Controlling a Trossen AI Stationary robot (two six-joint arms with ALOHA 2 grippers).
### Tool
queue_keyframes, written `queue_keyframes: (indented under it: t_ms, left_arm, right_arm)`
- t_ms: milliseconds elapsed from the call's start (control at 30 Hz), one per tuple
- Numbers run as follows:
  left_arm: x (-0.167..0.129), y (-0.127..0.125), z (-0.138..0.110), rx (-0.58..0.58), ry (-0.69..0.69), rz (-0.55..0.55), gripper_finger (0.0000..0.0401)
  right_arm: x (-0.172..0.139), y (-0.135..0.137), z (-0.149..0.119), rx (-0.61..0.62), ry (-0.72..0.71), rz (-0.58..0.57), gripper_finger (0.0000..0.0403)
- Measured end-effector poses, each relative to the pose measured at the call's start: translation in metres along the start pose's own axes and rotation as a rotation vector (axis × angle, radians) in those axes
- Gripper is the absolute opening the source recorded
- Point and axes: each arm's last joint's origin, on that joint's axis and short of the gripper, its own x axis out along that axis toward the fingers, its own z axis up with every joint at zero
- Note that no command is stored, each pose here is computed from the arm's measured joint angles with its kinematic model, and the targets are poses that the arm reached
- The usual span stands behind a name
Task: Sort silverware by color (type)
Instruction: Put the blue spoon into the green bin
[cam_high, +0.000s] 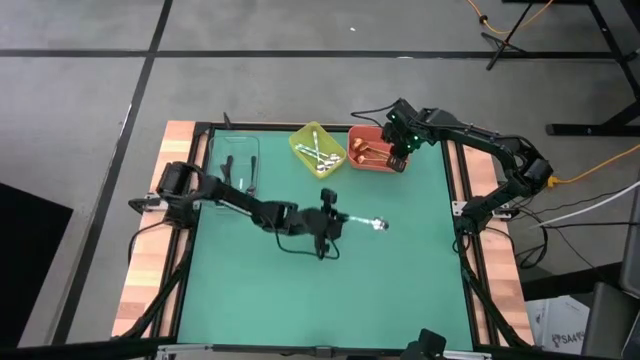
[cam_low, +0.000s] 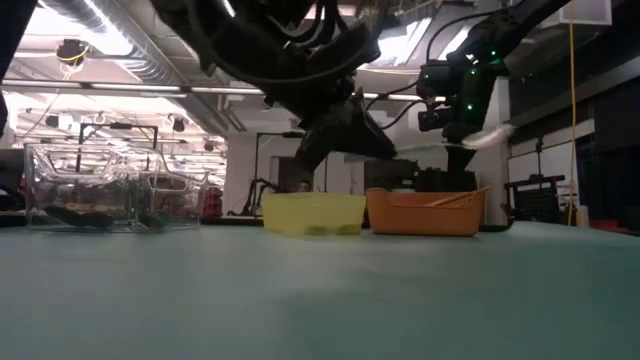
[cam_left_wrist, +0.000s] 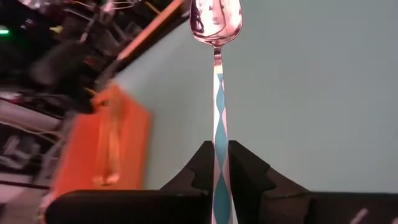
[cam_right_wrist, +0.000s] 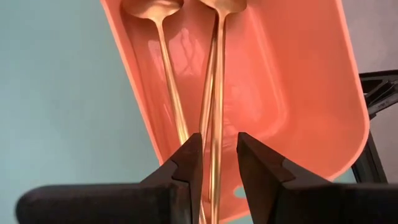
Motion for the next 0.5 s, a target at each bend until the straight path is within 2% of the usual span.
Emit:
queue_keyframes:
  t_ms: [267,500]
  left_arm:
    - [0.005,0.057,-0.020,0.104,0.080,0.096,0.0023]
    - [0.012,0.094,-0.048,0.188,0.196,0.142,0.0023]
  right_arm:
    - [0.000,0.001,-0.002,0.000,0.026,0.007,0.0089]
    - [0.000,0.002,-0.006,0.000,0.059,0.017,0.0089]
